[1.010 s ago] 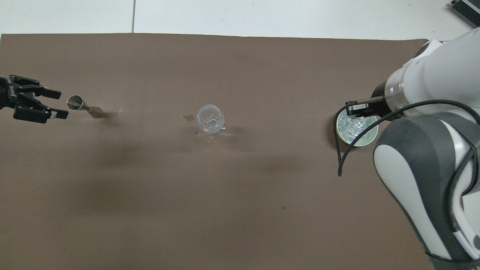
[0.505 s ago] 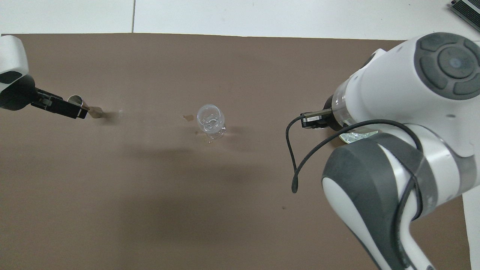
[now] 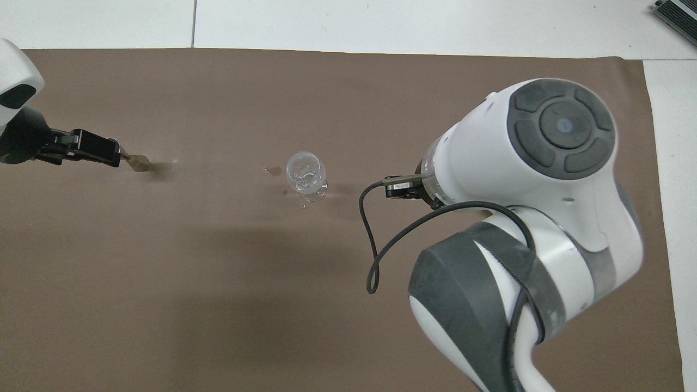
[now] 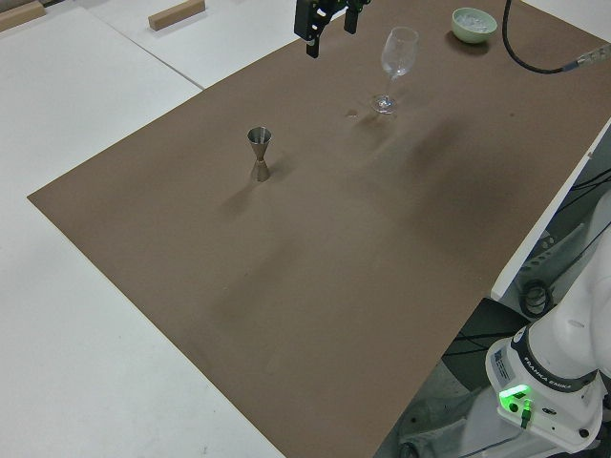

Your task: Pour wine and add ice with both arms

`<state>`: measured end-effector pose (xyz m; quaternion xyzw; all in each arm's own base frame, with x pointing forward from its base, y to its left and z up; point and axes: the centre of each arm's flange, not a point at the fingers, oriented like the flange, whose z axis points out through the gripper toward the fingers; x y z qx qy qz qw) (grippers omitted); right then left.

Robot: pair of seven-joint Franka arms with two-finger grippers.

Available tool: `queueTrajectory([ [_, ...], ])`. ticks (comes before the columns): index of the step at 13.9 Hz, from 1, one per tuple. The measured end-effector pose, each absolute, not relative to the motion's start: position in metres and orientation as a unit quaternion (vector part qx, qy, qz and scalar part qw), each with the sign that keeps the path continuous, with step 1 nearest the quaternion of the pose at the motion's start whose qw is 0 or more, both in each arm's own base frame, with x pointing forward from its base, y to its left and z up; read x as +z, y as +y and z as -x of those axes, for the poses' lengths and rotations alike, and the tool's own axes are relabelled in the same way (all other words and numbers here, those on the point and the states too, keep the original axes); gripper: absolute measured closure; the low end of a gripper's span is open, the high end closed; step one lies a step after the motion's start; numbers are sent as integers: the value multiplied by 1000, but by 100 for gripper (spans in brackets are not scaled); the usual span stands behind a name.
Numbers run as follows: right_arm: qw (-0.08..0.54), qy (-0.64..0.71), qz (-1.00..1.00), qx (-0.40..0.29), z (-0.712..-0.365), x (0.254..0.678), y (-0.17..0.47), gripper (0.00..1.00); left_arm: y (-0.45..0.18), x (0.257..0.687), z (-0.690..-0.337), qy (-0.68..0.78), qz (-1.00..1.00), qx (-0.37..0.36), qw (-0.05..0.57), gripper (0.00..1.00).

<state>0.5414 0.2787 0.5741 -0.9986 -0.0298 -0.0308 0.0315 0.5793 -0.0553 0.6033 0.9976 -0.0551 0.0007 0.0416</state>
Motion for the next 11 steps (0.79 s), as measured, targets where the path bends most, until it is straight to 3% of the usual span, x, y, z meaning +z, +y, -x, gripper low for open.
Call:
queueTrajectory([
  [7, 57, -1, 997, -57, -550, 564, 345, 75, -84, 661, -545, -53, -998, 33, 29, 0],
  [11, 84, 2, 994, -74, -556, 567, 360, 75, -76, 673, -533, -40, -999, 28, 25, 0],
])
